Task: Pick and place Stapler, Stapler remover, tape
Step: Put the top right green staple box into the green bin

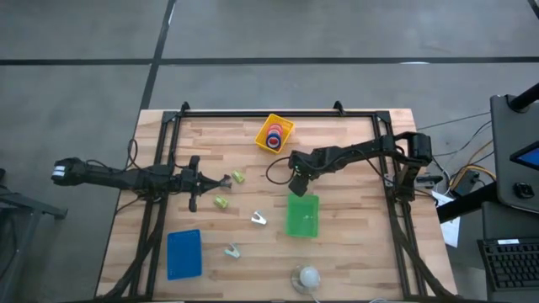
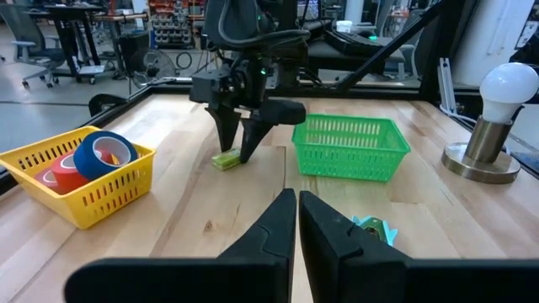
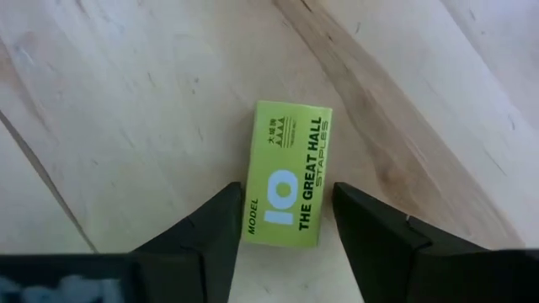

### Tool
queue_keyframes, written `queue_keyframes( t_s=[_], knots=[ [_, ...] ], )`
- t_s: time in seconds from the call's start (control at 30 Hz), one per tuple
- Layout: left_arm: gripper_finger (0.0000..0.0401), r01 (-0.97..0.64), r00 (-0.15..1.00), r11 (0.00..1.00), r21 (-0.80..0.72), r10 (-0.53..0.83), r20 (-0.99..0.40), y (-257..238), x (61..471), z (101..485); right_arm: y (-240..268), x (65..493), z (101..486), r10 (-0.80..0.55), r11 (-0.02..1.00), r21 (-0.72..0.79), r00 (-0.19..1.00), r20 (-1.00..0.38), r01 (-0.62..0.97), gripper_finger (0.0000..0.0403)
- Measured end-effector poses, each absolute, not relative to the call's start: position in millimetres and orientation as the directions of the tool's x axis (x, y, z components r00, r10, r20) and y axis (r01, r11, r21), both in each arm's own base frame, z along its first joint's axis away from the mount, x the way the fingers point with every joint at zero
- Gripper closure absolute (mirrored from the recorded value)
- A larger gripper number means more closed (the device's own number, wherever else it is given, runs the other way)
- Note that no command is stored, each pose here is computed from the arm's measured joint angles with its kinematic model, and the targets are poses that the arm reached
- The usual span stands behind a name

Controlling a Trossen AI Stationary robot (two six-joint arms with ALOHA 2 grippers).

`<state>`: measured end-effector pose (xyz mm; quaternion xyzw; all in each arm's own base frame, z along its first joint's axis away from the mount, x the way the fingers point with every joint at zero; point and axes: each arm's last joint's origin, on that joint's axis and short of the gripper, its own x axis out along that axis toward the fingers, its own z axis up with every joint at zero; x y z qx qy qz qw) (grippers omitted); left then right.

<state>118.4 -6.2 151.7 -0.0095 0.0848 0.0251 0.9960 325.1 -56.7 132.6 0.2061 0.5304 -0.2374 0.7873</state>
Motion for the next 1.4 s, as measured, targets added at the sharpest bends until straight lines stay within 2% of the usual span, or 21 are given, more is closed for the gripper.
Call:
queue_keyframes(
  t_s=[0.3, 0.43, 0.63, 0.93, 1.13, 1.4],
  knots=[
    [0.0378, -0.051, 0.984, 0.999, -0.015, 0.048, -0.170, -6, 118, 152, -57, 325, 133, -0.182, 0.821, 0.038, 0.324, -0.928, 0.569, 0.0300],
    [0.0378, -0.051, 0.984, 0.999, -0.015, 0.048, -0.170, -6, 118, 152, -57, 325, 133, -0.181, 0.837, 0.027, 0.323, -0.929, 0.546, 0.0300],
    [0.0378, -0.051, 0.984, 0.999, -0.015, 0.048, -0.170, -6, 118, 152, -56, 323, 142, -0.168, 0.830, 0.053, 0.341, -0.925, 0.555, 0.0276],
    [0.0378, -0.052, 0.984, 0.999, -0.015, 0.048, -0.170, -6, 118, 152, -45, 317, 180, -0.164, 0.848, 0.108, 0.451, -0.878, 0.519, 0.0296],
    [0.0378, -0.051, 0.984, 0.999, -0.015, 0.048, -0.170, -6, 118, 152, -18, 304, 208, -0.127, 0.887, 0.122, 0.491, -0.862, 0.445, 0.0284],
    [0.0378, -0.052, 0.984, 0.999, -0.015, 0.049, -0.170, -6, 118, 152, 39, 292, 228, -0.021, 0.943, 0.168, 0.556, -0.831, 0.287, 0.0291]
  ],
)
